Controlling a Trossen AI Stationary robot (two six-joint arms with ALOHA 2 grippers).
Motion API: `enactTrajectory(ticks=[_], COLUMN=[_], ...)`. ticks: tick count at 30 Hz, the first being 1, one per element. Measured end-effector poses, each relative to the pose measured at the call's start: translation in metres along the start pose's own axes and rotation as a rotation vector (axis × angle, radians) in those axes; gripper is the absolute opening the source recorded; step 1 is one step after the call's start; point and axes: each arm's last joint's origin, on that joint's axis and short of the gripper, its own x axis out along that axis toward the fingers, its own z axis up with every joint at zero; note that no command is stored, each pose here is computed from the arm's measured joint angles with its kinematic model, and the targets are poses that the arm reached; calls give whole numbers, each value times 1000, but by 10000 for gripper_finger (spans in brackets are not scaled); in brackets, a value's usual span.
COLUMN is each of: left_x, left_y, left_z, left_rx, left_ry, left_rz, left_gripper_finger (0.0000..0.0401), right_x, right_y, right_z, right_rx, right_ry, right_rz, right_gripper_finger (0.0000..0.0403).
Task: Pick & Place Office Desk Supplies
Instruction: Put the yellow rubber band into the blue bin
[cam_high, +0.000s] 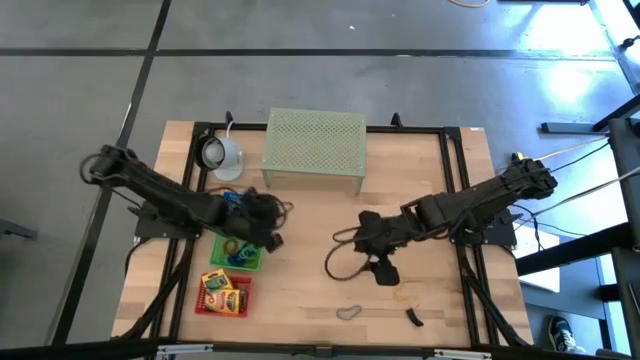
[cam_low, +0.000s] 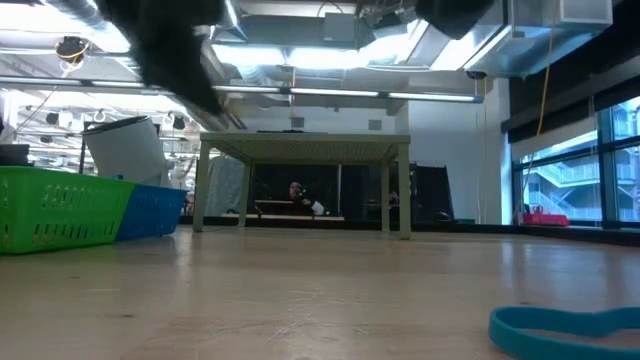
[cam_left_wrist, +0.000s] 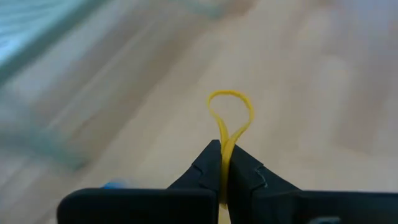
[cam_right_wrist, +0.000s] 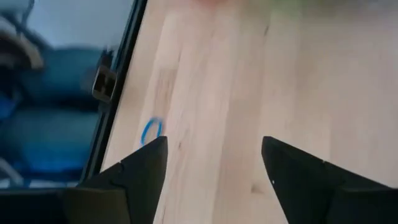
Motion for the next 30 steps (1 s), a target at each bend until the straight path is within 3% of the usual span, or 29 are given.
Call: enactTrajectory(ticks=[6, 13, 22, 30], left_x=[-25, -23, -4, 14], left_y=[38, 49, 42, 33], left_z=[-14, -27, -38, -51], left_rx=[-133, -217, -197, -137], left_ry=[97, 137, 187, 330], left_rz=[234, 441, 570, 616], left_gripper_finger=[3, 3, 3, 3], right_x=[1, 1, 2, 2], right_y=[15, 31, 33, 34], right_z=[-12, -13, -10, -6], right_rx=[-20, -23, -43, -69], right_ry=[87, 55, 19, -26], right_rz=[11, 50, 58, 68], right_gripper_finger=[261, 261, 261, 261])
